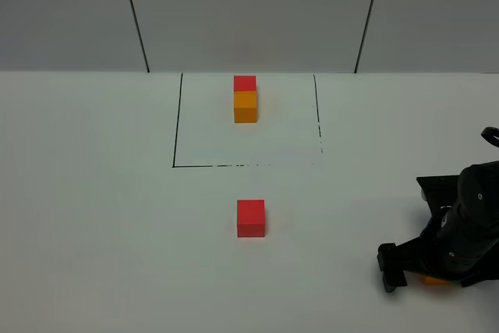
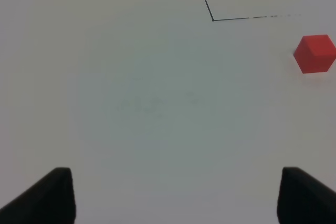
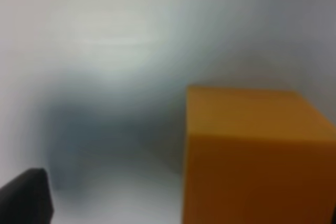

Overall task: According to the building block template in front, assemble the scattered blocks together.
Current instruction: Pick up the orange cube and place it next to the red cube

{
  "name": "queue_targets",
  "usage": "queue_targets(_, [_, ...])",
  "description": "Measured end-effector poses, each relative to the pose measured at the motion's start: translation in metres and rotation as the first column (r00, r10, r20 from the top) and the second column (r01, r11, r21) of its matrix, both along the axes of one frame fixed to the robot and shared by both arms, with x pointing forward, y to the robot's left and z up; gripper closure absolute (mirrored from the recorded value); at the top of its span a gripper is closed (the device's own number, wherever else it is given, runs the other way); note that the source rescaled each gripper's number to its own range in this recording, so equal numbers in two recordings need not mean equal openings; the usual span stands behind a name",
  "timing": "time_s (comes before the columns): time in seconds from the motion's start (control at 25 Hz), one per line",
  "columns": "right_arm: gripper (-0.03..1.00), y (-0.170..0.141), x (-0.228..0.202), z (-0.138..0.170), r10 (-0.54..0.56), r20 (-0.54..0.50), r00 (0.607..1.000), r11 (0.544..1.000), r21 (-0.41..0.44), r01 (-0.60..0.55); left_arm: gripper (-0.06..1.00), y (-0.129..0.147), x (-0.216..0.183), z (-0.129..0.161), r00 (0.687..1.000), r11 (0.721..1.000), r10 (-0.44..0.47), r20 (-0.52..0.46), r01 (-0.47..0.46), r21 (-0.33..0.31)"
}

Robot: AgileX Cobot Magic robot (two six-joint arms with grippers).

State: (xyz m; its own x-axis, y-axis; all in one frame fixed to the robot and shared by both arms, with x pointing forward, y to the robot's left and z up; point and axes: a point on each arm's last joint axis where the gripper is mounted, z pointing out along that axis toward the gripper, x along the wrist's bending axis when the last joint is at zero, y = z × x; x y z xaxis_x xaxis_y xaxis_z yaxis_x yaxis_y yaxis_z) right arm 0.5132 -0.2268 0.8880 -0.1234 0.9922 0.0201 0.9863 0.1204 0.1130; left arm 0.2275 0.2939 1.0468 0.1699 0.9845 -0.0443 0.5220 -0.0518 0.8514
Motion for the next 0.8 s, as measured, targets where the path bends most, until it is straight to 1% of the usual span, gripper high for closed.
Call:
queue_targets(0.2, [0.03, -0.0004, 0.0003, -0.0043, 0.006, -0.011, 1.000, 1.000, -0.009, -0.006, 0.24, 0.0000, 0.0000, 0.0000, 1.000, 1.000, 0.000, 0.000, 0.000, 0.000])
queue_targets(0.28, [0.08, -0.0004, 0.0004, -0.0043, 0.006, -0.010, 1.000, 1.000, -0.009, -0.006, 0.24, 0.0000, 0.0000, 0.0000, 1.000, 1.000, 0.000, 0.000, 0.000, 0.000])
queue_targets(0.36, [0.15, -0.0004, 0.0004, -0.0046, 0.006, -0.012, 1.000, 1.000, -0.009, -0.006, 0.24, 0.0000, 0.0000, 0.0000, 1.000, 1.000, 0.000, 0.000, 0.000, 0.000])
queue_targets(0.52, [0.33, -0.0007, 0.0008, -0.0046, 0.013, -0.007, 1.000, 1.000, -0.013, -0.013, 0.24, 0.0000, 0.0000, 0.0000, 1.000, 1.000, 0.000, 0.000, 0.000, 0.000])
queue_targets(0.8, [0.69, -0.0004, 0.0019, -0.0045, 0.012, 0.005, 1.000, 1.000, -0.010, -0.012, 0.24, 0.0000, 0.0000, 0.0000, 1.000, 1.000, 0.000, 0.000, 0.000, 0.000])
